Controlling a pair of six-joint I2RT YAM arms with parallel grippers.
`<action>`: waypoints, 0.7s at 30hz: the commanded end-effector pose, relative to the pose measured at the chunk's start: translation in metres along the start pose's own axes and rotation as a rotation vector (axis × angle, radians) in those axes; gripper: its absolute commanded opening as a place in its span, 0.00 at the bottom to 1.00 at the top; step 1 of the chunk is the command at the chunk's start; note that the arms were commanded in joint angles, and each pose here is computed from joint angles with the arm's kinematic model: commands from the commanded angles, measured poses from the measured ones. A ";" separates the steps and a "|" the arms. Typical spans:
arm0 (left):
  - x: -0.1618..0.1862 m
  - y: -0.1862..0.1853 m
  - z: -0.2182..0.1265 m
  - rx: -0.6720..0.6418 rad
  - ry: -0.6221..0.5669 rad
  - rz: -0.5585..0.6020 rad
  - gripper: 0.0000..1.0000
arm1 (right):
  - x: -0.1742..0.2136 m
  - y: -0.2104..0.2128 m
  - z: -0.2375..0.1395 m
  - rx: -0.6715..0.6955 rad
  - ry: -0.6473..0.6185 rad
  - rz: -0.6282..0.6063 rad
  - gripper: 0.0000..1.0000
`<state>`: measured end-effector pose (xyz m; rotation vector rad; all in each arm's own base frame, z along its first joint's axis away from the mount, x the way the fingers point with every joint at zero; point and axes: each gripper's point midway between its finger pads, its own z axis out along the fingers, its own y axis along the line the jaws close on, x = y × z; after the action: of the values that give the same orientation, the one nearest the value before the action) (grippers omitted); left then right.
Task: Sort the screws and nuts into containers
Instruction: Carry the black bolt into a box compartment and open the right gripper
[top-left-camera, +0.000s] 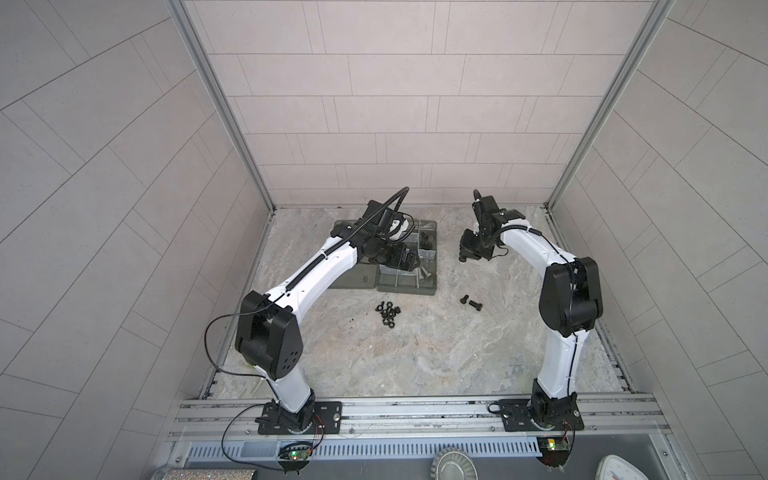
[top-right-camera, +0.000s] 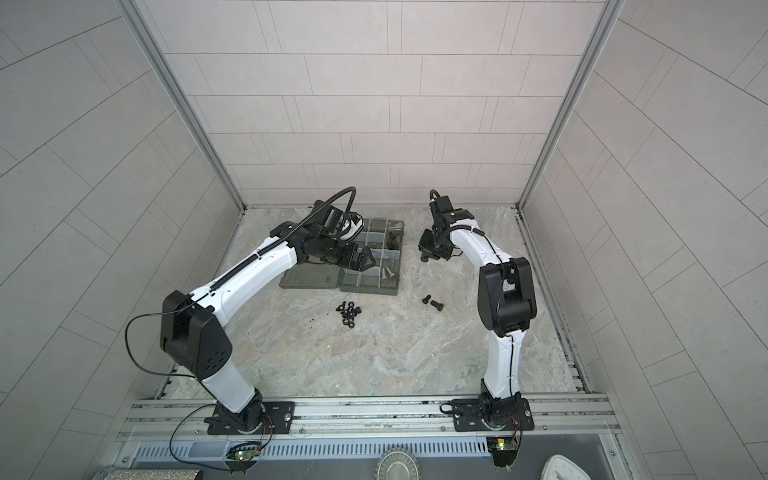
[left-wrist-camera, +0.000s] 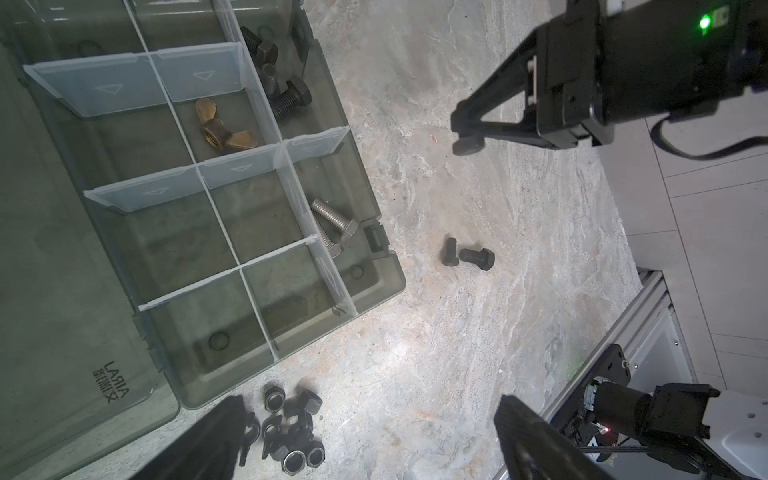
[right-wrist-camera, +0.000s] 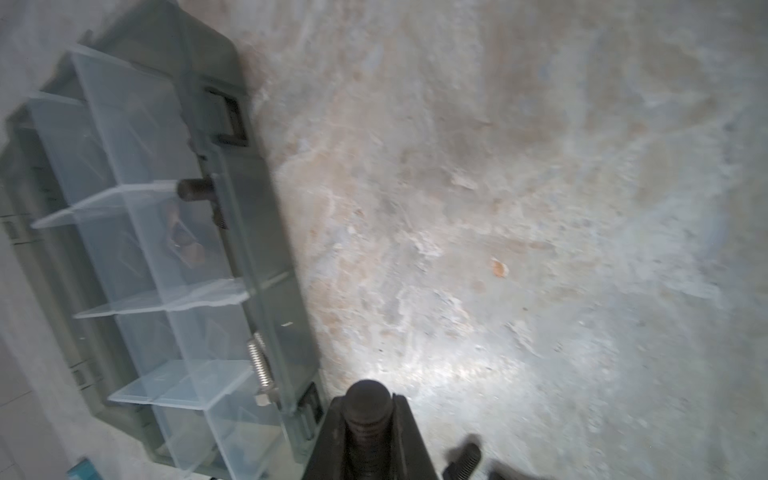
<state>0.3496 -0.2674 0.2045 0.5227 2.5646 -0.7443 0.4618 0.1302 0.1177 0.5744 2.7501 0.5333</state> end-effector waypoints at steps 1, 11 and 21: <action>-0.002 -0.005 -0.013 0.018 -0.033 0.000 1.00 | -0.009 0.032 0.020 -0.121 0.018 0.032 0.01; -0.001 0.002 -0.024 -0.012 -0.051 0.000 1.00 | -0.039 0.097 0.049 -0.298 -0.005 0.003 0.01; -0.003 0.008 -0.029 -0.032 -0.057 0.001 1.00 | -0.041 0.106 0.084 -0.311 0.029 0.002 0.05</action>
<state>0.3509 -0.2529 0.2194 0.4824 2.5260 -0.7272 0.5601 0.2218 0.1051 0.4749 2.5982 0.9324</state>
